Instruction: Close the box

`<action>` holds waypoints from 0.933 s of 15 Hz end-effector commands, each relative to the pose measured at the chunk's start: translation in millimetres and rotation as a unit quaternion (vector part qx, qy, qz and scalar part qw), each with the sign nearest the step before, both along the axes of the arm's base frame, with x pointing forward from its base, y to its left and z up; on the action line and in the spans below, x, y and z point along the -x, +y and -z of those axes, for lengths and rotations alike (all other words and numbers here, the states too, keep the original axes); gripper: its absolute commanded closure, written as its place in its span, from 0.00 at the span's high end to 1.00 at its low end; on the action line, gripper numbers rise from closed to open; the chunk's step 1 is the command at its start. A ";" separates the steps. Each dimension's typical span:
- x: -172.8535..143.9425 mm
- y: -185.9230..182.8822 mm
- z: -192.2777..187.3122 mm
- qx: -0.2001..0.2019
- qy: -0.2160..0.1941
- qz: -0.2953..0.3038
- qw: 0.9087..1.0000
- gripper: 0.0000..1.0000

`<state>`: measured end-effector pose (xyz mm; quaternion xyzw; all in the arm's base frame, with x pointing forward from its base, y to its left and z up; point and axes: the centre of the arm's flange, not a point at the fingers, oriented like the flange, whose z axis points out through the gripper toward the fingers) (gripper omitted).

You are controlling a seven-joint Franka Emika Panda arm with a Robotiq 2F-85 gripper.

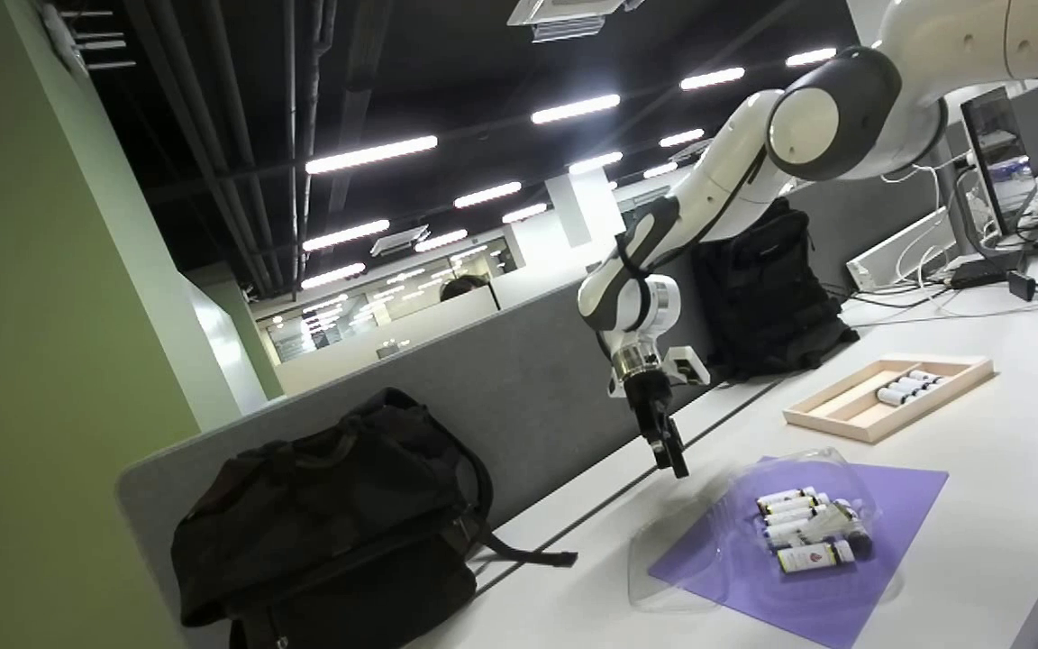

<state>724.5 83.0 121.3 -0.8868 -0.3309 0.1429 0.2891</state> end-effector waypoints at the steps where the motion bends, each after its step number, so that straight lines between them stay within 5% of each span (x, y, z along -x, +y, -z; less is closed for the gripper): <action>1: -64.6 10.9 15.1 -0.029 0.050 0.022 0.998 1.00; 5: -62.8 14.6 21.0 -0.030 0.079 0.035 0.996 1.00; 14: -64.6 16.8 34.3 0.013 0.072 0.044 0.996 1.00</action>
